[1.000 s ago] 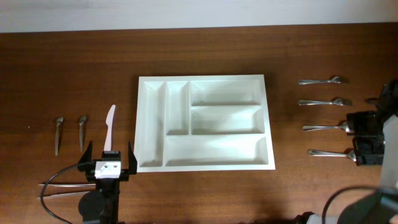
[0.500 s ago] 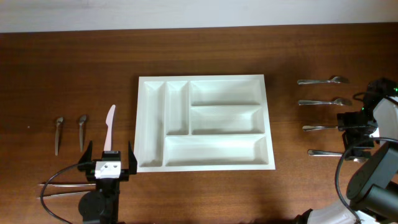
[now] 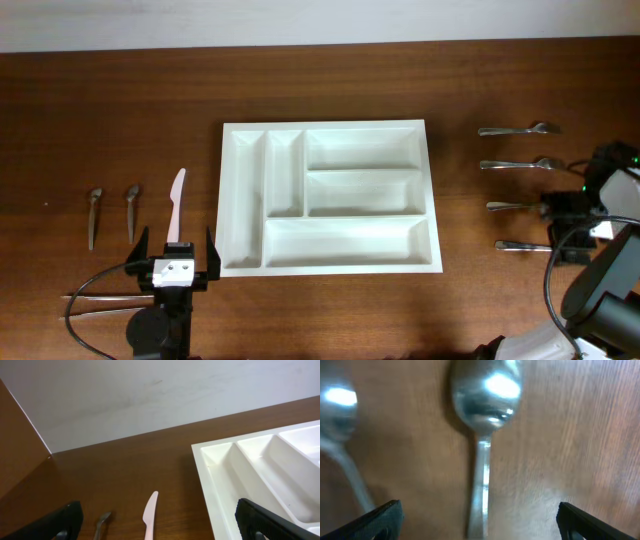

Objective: Pack container
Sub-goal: 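Move the right gripper over the bottom silver spoon on the right, then lower and close the right gripper on the spoon handle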

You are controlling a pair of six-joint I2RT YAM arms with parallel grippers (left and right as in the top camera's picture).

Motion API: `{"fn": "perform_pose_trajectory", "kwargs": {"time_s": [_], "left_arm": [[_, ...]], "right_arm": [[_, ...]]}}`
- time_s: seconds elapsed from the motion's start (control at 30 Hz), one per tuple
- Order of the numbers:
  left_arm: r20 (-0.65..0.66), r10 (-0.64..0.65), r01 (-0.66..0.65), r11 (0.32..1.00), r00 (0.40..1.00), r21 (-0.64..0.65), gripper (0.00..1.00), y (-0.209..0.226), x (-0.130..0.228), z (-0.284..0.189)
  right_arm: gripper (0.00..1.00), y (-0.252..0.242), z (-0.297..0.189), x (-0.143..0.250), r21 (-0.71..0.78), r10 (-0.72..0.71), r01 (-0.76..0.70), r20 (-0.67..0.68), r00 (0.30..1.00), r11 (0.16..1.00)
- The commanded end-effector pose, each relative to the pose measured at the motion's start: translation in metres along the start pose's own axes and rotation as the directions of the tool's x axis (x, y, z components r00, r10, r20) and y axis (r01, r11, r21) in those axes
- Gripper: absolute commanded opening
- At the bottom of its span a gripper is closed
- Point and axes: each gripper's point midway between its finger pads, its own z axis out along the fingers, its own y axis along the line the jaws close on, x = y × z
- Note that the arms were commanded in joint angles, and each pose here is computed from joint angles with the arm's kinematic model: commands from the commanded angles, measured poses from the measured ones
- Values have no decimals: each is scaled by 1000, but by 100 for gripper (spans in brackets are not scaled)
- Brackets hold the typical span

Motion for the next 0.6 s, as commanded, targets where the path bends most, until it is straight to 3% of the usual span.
{"fn": "perform_pose_trajectory", "kwargs": {"time_s": [0.0,0.57], "left_arm": [[-1,5,-5,1000,1000,-3,99,0,1,0],[-1,5,-5,1000,1000,-3,99,0,1,0]], "right_arm": [[99,-6,8,7,16,-22,23,-29,999,1000],[99,-10,48,11,-30,-79,79,-2,997,996]]}}
